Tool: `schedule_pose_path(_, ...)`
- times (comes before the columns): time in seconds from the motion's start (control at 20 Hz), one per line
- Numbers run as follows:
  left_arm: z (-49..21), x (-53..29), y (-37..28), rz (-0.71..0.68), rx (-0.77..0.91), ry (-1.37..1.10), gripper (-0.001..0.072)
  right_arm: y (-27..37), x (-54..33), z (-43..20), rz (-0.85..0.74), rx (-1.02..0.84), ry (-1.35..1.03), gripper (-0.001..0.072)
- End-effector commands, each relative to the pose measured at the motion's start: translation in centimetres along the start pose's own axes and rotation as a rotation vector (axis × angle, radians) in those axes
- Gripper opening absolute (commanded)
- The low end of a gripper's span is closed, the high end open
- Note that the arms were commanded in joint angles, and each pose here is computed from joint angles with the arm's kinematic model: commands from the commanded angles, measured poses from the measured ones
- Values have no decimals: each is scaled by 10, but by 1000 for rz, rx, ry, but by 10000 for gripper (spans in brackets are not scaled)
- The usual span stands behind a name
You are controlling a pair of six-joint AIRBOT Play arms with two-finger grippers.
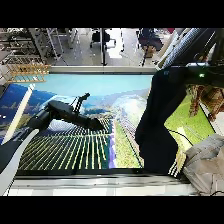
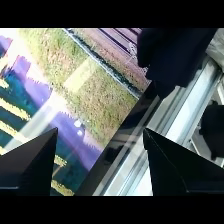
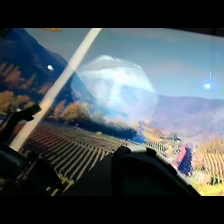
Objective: Fold the clothes and pants, and hang the long-sleeved shirts on hangers.
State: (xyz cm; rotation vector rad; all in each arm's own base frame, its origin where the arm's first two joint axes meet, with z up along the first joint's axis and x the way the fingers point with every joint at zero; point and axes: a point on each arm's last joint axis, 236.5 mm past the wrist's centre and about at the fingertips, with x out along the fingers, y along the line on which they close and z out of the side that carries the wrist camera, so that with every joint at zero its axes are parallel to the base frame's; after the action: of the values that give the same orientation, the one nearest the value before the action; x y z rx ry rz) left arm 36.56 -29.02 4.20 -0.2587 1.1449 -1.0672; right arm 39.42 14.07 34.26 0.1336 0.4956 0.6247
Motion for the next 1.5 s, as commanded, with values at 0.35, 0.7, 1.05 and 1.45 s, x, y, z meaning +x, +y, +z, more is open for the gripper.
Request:
schedule_pose_path(0.35,-6,50,-63,-13,489,18,596,47,-44,58,26,-27,-233,13)
schedule_pose_path(0.7,-12,52,-30,106,788,94,596,41,-44,57,-1,-40,-229,13)
schedule_pose_path(1.05,20,100,10,195,718,-49,639,50,-48,57,23,-38,-233,13)
schedule_pose_path(1.45,18,129,-12,205,838,-59,640,76,-85,65,38,-85,-301,13)
